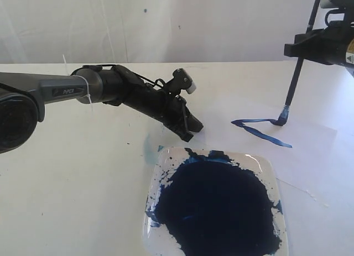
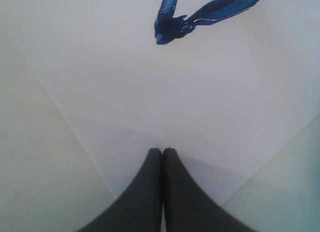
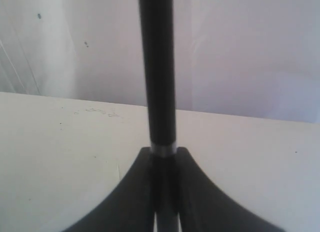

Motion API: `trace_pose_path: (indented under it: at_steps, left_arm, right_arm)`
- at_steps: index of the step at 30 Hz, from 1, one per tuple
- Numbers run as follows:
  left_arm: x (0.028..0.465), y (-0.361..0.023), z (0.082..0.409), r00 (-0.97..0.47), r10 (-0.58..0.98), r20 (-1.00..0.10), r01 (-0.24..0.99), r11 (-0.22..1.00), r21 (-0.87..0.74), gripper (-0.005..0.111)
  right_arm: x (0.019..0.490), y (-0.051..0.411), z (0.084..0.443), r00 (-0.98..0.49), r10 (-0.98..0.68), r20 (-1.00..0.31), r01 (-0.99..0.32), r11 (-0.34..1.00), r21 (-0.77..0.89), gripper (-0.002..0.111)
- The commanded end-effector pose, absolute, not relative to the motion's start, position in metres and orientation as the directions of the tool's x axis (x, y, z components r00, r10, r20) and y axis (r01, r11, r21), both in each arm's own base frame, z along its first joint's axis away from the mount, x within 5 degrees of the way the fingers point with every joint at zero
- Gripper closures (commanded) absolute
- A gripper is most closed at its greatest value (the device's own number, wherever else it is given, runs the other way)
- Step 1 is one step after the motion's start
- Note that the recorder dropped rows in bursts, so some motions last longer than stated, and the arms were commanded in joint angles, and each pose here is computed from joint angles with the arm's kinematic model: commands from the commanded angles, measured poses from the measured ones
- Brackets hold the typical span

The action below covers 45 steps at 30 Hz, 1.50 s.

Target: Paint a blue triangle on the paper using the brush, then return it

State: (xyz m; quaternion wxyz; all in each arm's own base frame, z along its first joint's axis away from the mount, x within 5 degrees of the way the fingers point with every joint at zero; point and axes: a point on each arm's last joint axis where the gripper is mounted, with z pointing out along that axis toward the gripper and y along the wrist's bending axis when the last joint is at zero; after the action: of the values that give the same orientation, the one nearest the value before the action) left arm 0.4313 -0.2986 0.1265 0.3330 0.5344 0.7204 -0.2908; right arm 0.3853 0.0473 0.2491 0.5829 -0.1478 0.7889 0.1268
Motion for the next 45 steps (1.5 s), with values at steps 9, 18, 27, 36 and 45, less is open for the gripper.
trace_pose_path:
  at_steps: [9, 18, 27, 36, 45]
  left_arm:
    - [0.428, -0.301, 0.13, -0.198, 0.573, -0.795, 0.97, 0.232, -0.074, 0.107]
    - [0.428, -0.301, 0.13, -0.198, 0.573, -0.795, 0.97, 0.232, -0.074, 0.107]
    - [0.428, -0.301, 0.13, -0.198, 0.573, -0.795, 0.97, 0.232, -0.074, 0.107]
    - [0.428, -0.301, 0.13, -0.198, 0.573, -0.795, 0.97, 0.232, -0.074, 0.107]
    - [0.428, -0.301, 0.13, -0.198, 0.573, -0.795, 0.971, 0.228, -0.077, 0.107]
  right_arm:
    - [0.376, 0.046, 0.254, -0.338, -0.09, -0.937, -0.382, 0.923, 0.049, 0.108]
    - [0.368, 0.047, 0.265, -0.355, -0.104, -0.929, -0.401, 0.915, 0.05, 0.108]
    - [0.362, 0.046, 0.269, -0.393, -0.119, -0.912, -0.393, 0.918, 0.049, 0.108]
    - [0.357, 0.05, 0.266, -0.439, -0.138, -0.888, -0.439, 0.895, 0.078, 0.108]
    - [0.348, 0.049, 0.282, -0.437, -0.114, -0.892, -0.428, 0.899, 0.095, 0.108]
